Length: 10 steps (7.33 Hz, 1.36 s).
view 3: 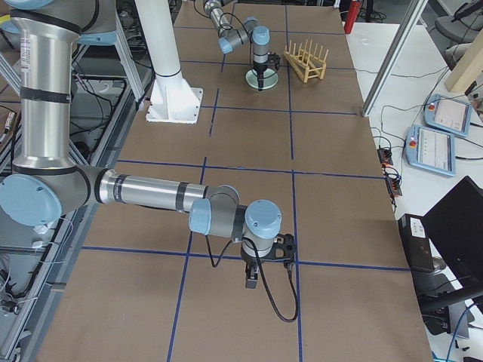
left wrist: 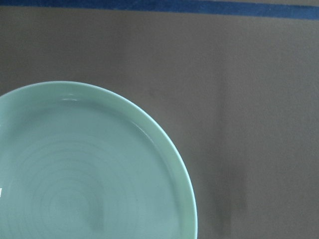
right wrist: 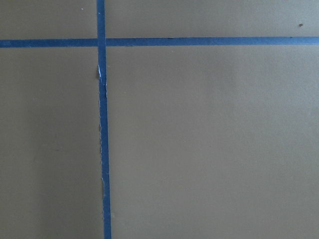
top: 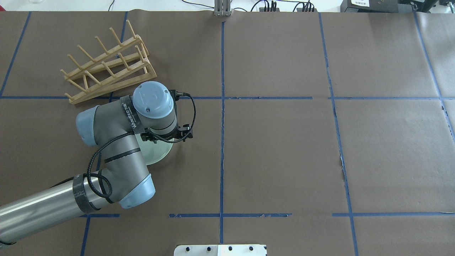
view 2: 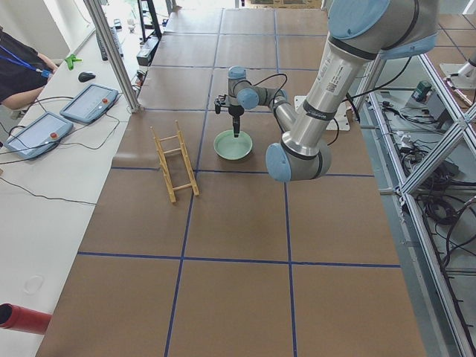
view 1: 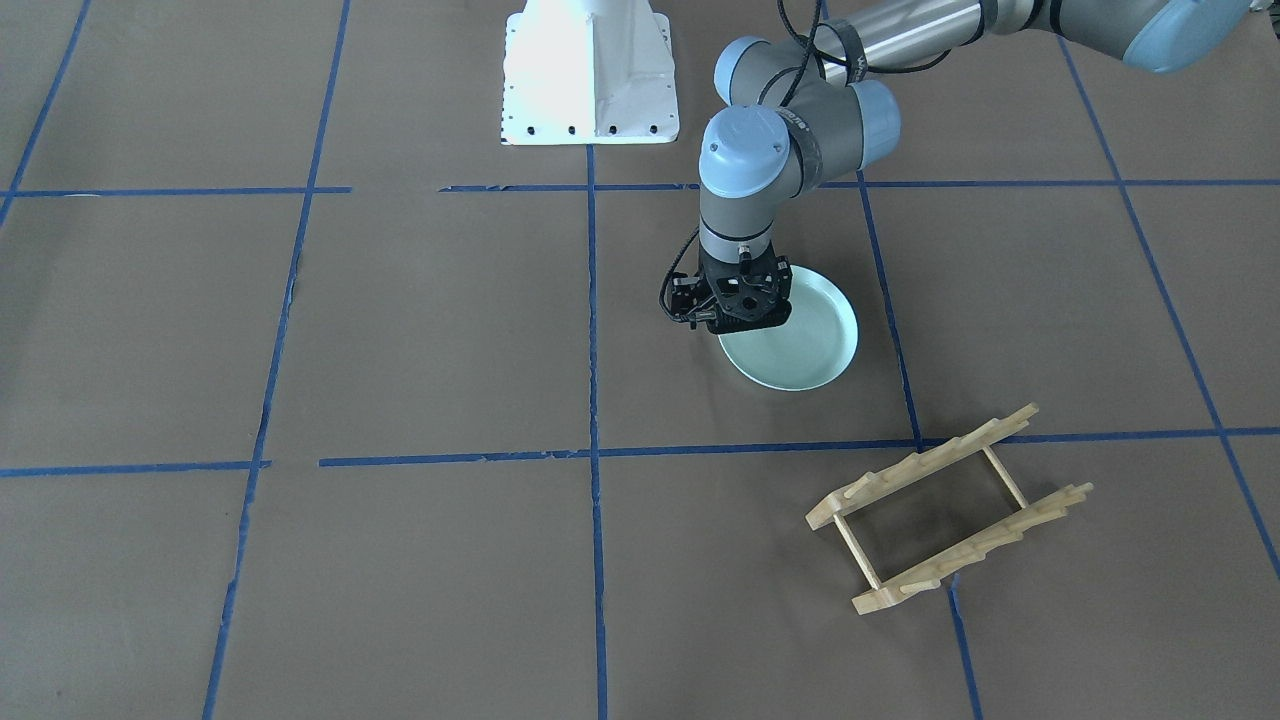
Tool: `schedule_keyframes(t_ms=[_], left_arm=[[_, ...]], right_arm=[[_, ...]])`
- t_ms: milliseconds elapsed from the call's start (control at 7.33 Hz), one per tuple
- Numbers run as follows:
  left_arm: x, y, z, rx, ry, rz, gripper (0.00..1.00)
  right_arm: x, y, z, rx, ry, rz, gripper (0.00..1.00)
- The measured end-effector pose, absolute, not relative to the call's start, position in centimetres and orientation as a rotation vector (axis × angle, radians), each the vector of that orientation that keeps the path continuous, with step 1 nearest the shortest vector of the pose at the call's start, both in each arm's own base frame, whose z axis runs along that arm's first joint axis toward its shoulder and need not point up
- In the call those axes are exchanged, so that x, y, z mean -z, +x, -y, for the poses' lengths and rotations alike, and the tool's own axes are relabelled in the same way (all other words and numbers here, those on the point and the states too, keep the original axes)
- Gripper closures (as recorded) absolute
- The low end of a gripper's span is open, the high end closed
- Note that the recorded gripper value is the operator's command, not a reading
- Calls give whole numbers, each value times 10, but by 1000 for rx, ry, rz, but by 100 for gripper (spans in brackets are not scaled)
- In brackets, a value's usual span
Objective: Place plate on rack
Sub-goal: 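Close the left gripper on the rim of the green plate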
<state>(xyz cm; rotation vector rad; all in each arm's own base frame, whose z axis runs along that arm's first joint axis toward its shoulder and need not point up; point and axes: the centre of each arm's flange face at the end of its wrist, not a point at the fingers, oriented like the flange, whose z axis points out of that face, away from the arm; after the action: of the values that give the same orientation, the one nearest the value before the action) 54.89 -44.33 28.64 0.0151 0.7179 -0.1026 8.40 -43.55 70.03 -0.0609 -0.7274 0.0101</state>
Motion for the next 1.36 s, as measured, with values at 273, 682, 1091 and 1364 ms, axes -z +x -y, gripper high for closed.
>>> schedule_keyframes(t_ms=[273, 682, 1091, 1364], left_arm=[[-291, 552, 445, 102, 17, -723, 39], [-289, 553, 444, 102, 19, -729, 84], [-286, 552, 444, 101, 22, -735, 100], [-282, 549, 443, 100, 26, -742, 100]], right_arm=[[-700, 84, 435, -10, -61, 727, 0], [-700, 84, 435, -10, -61, 727, 0], [-700, 84, 435, -10, -61, 727, 0], [-700, 84, 435, -10, -61, 727, 0]])
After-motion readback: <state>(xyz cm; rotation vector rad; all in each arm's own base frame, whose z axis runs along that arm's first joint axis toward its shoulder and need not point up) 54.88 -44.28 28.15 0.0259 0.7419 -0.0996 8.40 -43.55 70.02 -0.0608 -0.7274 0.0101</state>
